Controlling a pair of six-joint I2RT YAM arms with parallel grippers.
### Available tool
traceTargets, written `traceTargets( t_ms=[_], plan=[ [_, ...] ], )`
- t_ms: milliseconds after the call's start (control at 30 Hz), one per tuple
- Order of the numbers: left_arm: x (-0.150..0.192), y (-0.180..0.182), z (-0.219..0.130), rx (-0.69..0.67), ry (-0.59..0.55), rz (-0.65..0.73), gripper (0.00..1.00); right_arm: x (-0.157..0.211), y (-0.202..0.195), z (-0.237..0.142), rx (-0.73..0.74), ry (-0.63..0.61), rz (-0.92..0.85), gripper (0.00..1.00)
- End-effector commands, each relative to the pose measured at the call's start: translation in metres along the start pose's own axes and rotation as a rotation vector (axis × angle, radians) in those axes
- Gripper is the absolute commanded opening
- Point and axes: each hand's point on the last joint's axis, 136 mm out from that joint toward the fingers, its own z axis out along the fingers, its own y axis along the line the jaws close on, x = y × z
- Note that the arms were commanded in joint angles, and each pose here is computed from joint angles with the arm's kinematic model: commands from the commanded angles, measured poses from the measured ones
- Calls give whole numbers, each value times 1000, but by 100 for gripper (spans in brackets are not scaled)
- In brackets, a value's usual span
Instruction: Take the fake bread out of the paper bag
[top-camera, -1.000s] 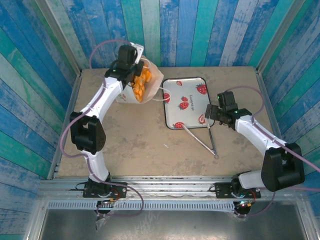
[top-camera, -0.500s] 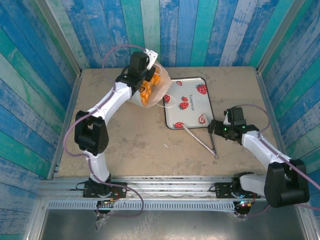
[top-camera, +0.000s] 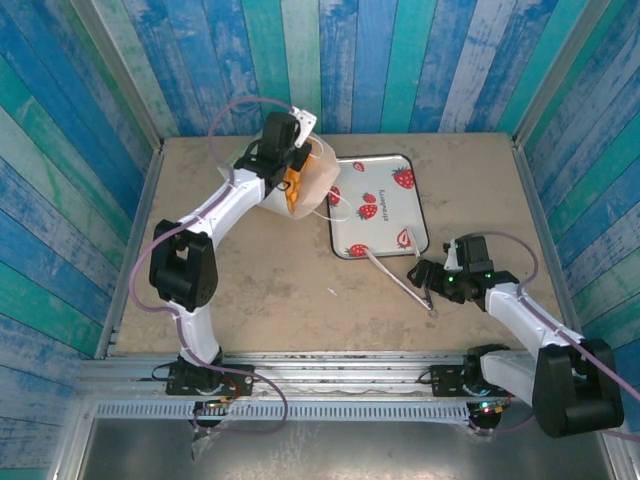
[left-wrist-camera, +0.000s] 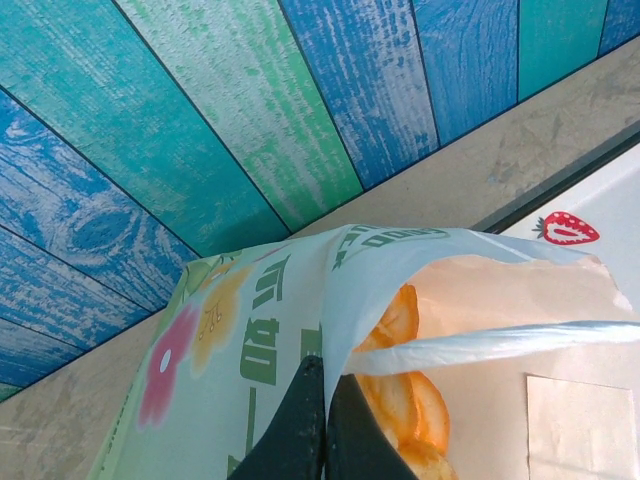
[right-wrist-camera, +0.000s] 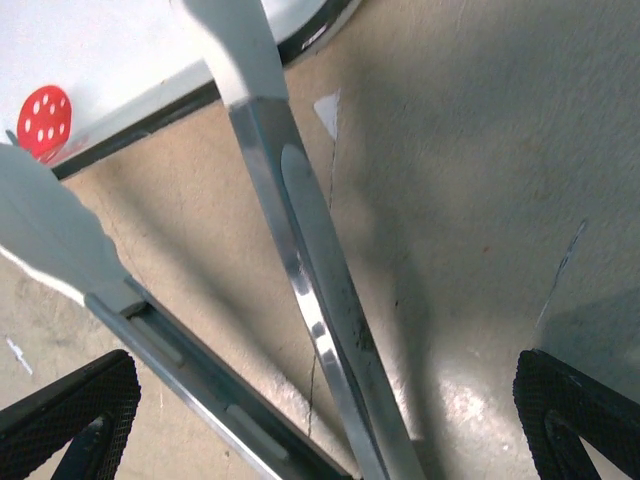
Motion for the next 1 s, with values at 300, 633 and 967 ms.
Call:
traceTargets(
  t_ms=[300,633,967],
  plan=[
    [-49,14,-43,-24,-160,-37,0,25,10,6,2,50,-27,100],
    [-54,14,-48,-16,-178,-40,0,33,26,9,88,43,-102,100],
    [-55,15,-54,-15,-189,-50,0,37,57,21,198,0,-215,100]
  ],
)
